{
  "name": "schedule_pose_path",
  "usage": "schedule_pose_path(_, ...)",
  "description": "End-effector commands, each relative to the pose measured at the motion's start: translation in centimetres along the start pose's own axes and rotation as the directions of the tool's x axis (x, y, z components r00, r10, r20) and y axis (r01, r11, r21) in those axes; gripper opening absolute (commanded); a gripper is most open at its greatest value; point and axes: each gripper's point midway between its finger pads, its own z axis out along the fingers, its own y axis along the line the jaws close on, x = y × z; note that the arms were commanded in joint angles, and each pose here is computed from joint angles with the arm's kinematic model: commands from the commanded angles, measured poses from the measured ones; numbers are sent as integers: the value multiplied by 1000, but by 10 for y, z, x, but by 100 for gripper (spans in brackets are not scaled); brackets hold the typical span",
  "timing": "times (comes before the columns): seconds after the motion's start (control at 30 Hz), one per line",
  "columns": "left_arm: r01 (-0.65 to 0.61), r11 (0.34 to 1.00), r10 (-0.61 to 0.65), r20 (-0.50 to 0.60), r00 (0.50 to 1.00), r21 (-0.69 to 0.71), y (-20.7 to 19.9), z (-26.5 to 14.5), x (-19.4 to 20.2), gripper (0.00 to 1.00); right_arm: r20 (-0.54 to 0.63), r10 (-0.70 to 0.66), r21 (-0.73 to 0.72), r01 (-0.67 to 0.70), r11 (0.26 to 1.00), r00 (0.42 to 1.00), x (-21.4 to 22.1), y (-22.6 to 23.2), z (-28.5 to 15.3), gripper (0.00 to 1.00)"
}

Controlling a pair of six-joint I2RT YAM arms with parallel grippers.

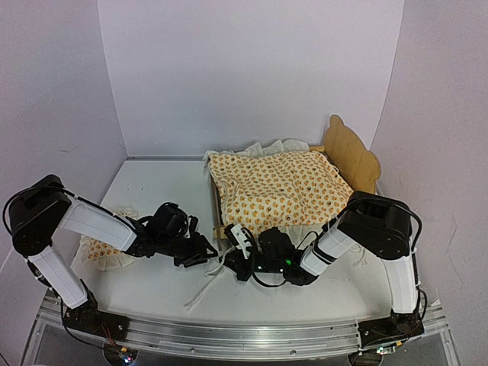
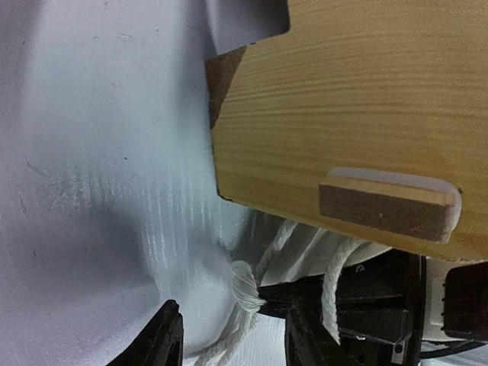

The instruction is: Set up the pet bed

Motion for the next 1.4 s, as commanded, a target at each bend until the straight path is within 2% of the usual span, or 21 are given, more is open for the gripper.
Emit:
schedule_pose_path(0.0, 114, 992, -118, 53, 992, 62, -24, 1, -20, 49, 64, -37, -42, 39, 998, 997, -17, 10, 2, 0)
schedule_pose_path(0.13, 168, 982, -172, 31, 985, 88, -28, 9, -18, 49, 68, -41, -48, 45, 998, 997, -18, 11, 1, 0)
schedule_pose_path(0.5, 314, 934, -311, -42, 949, 170, -30, 25, -9, 39, 78, -51, -57, 55, 997, 996, -19, 13, -1, 0)
schedule_pose_path(0.67, 350, 912, -341, -82, 937, 213, -34, 28, -1, 30, 89, -51, -56, 56, 997, 995, -22, 13, -2, 0)
schedule_pose_path(0.7, 353, 911, -344, -79, 936, 215, -33, 27, -1, 27, 90, -51, -54, 56, 997, 995, -22, 13, -2, 0)
schedule_pose_path(0.8, 364, 904, -360, -61, 931, 224, -30, 21, -1, 7, 95, -50, -48, 55, 997, 994, -24, 13, -5, 0)
schedule_pose_path(0.9, 338, 910, -342, -25, 939, 239, -32, 15, -6, 0, 94, -7, -16, 9, 1000, 996, -24, 9, -12, 0)
schedule_pose_path(0.97, 316, 915, -323, -12, 946, 250, -35, 13, -9, 0, 78, 58, 31, -61, 998, 995, -20, 4, -29, 15)
schedule_pose_path(1.03, 305, 917, -313, -9, 950, 258, -38, 12, -10, 0, 17, 146, 89, -147, 985, 989, -10, 2, -49, 26)
schedule_pose_path(1.13, 286, 920, -295, -6, 956, 267, -41, 11, -11, 0, -211, 290, 204, -248, 947, 933, 23, 10, -73, 36)
schedule_pose_path(1.23, 271, 923, -278, -13, 961, 273, -44, 12, -12, 0, -403, 276, 243, -189, 951, 873, 42, 37, -87, 48)
schedule_pose_path(1.37, 257, 927, -261, -23, 965, 274, -43, 14, -13, 0, -543, 219, 246, -96, 965, 811, 52, 53, -97, 65)
